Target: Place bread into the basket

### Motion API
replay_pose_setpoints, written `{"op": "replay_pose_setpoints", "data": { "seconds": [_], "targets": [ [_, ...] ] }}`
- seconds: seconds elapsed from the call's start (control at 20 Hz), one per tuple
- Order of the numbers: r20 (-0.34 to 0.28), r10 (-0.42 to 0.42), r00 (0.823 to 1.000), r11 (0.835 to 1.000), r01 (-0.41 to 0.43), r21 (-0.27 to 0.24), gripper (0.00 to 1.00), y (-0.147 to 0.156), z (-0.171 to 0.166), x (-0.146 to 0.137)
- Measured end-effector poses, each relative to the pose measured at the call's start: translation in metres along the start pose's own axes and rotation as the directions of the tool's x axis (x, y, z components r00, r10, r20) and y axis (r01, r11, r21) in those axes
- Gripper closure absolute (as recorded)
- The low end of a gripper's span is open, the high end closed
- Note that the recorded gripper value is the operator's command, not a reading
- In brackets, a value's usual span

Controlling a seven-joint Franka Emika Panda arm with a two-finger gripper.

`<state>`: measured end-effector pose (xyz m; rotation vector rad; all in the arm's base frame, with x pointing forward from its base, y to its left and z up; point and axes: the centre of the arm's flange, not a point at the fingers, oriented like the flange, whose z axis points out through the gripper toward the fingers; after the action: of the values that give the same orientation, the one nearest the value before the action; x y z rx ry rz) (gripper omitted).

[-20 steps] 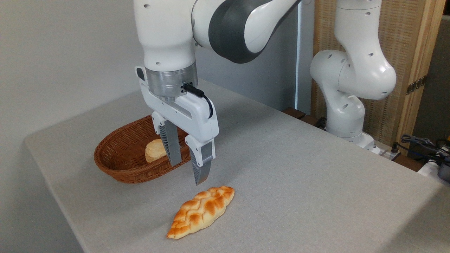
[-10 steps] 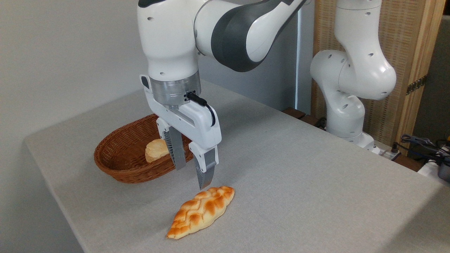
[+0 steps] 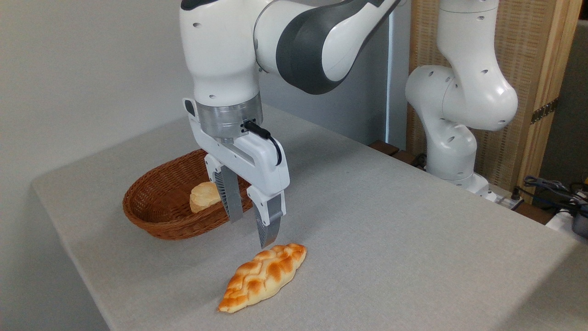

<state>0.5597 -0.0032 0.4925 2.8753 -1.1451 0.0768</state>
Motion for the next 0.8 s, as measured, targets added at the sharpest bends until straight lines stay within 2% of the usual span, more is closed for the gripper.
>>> {"op": "replay_pose_setpoints", "data": {
  "seconds": [0.5,0.8],
  "targets": [
    [-0.006,-0.006,1.0,1.0,0.006,0.006,0.0,-0.003,-0.005,-0.002],
    [-0.072,-0.001,0.997,0.998,0.005,0.058,0.0,-0.007,-0.046,0.007]
  ]
}}
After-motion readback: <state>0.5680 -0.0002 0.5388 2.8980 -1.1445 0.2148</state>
